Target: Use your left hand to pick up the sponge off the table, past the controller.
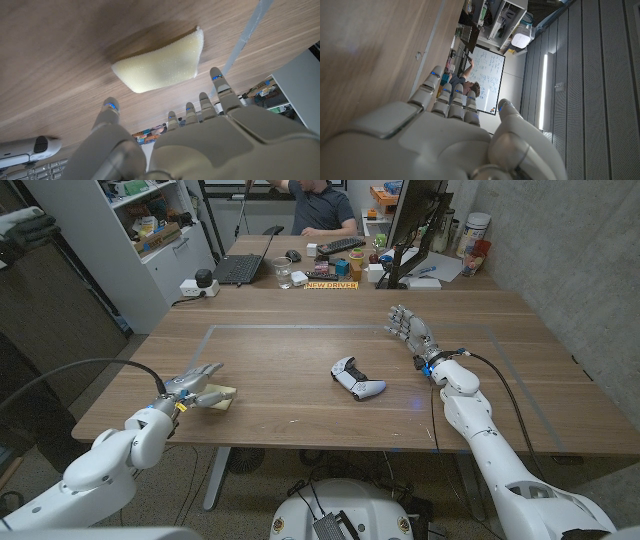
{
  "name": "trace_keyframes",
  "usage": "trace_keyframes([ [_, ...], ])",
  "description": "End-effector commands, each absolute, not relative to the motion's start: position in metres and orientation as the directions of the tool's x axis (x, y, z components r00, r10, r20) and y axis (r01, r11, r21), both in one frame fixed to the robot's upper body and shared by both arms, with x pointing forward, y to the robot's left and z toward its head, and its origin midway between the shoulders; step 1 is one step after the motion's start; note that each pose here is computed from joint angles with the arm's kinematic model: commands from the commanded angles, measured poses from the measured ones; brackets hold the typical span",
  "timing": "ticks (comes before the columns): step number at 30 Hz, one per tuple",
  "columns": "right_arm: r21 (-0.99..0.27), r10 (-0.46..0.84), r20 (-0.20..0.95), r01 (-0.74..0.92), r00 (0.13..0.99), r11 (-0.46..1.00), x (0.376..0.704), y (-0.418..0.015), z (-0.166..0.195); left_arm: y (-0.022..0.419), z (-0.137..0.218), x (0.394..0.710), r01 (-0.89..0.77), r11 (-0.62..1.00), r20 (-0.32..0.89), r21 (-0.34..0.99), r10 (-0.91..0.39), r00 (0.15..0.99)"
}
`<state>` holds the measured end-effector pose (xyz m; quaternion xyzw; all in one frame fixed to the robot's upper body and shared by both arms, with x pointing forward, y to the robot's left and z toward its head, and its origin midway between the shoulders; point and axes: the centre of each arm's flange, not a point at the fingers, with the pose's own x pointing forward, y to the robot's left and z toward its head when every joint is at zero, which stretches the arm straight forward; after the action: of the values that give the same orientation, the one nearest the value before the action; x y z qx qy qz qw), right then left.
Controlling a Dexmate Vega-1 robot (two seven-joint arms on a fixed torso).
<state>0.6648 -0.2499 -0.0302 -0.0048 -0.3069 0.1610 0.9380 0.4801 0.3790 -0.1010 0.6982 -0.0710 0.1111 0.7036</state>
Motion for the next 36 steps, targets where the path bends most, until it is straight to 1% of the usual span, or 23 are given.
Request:
trace_keyframes([
  [1,-0.107,0.308,0.580,-0.304,0.754,0.947,0.667,-0.251,-0.029,0.371,-0.104,0.485,-0.217,-0.024,0.218,0.976,0.053,0.975],
  [6,-0.110,0.309,0.584,-0.304,0.750,0.946,0.668,-0.251,-0.026,0.369,-0.102,0.486,-0.226,-0.043,0.229,0.973,0.064,0.971],
  [12,-0.110,0.309,0.594,-0.305,0.743,0.946,0.668,-0.251,-0.023,0.368,-0.102,0.490,-0.188,-0.061,0.192,0.980,0.072,0.979],
  [19,-0.111,0.309,0.600,-0.306,0.738,0.946,0.671,-0.249,-0.020,0.369,-0.101,0.493,-0.200,-0.053,0.203,0.978,0.077,0.976],
  [22,-0.119,0.314,0.597,-0.306,0.738,0.944,0.672,-0.249,-0.019,0.369,-0.101,0.493,-0.242,-0.056,0.246,0.969,0.083,0.966],
  [24,-0.114,0.314,0.597,-0.309,0.738,0.944,0.674,-0.248,-0.018,0.369,-0.101,0.492,-0.292,-0.059,0.296,0.955,0.089,0.951],
  [26,-0.114,0.314,0.596,-0.309,0.739,0.944,0.675,-0.248,-0.018,0.368,-0.099,0.492,-0.310,-0.070,0.315,0.948,0.087,0.945],
  [28,-0.113,0.315,0.596,-0.311,0.739,0.944,0.676,-0.248,-0.019,0.367,-0.099,0.489,-0.372,-0.088,0.379,0.924,0.096,0.920],
  [32,-0.114,0.315,0.594,-0.311,0.740,0.944,0.678,-0.249,-0.019,0.366,-0.099,0.487,-0.430,-0.079,0.436,0.900,0.090,0.896],
  [36,-0.111,0.313,0.593,-0.310,0.742,0.944,0.679,-0.249,-0.018,0.365,-0.101,0.483,-0.510,-0.082,0.515,0.856,0.082,0.853],
])
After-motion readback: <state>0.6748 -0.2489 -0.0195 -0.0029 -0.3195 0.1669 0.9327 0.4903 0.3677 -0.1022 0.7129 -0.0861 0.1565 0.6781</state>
